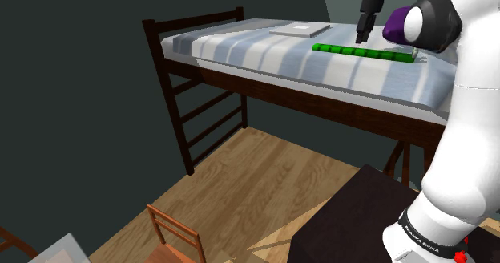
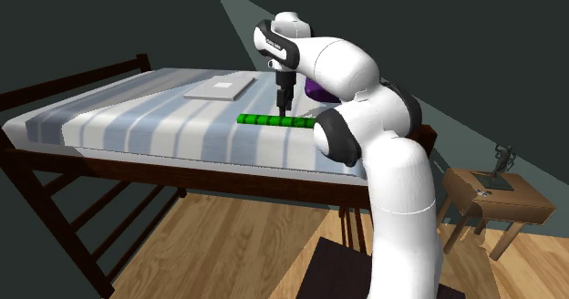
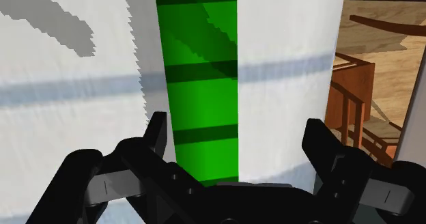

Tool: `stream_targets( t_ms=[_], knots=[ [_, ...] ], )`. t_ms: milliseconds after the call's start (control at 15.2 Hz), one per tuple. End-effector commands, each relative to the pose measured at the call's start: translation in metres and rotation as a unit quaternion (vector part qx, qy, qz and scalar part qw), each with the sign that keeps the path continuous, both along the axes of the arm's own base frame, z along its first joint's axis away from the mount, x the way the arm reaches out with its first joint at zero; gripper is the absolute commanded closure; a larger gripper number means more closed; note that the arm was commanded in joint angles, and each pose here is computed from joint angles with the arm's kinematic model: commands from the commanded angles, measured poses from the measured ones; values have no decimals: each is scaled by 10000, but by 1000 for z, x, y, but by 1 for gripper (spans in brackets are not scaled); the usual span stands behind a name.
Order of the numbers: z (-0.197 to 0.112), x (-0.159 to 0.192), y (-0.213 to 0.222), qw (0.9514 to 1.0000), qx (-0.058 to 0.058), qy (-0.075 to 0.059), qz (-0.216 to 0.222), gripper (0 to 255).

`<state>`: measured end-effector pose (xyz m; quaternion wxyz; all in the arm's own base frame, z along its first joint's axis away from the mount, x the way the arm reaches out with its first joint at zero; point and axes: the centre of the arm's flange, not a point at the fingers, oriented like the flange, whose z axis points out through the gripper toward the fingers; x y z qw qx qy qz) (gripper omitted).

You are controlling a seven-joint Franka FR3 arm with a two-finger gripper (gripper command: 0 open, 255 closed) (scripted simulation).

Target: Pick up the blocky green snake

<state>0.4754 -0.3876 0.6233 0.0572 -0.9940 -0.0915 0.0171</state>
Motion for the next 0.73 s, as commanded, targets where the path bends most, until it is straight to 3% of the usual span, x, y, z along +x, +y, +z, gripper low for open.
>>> stream_targets(
  t_ms=[0,594,660],
  knots=[
    [0,8,-13,10000,3,9,63,0],
    [-40,8,-13,10000,3,9,63,0],
    [-39,9,-14,10000,3,9,63,255]
  ],
)
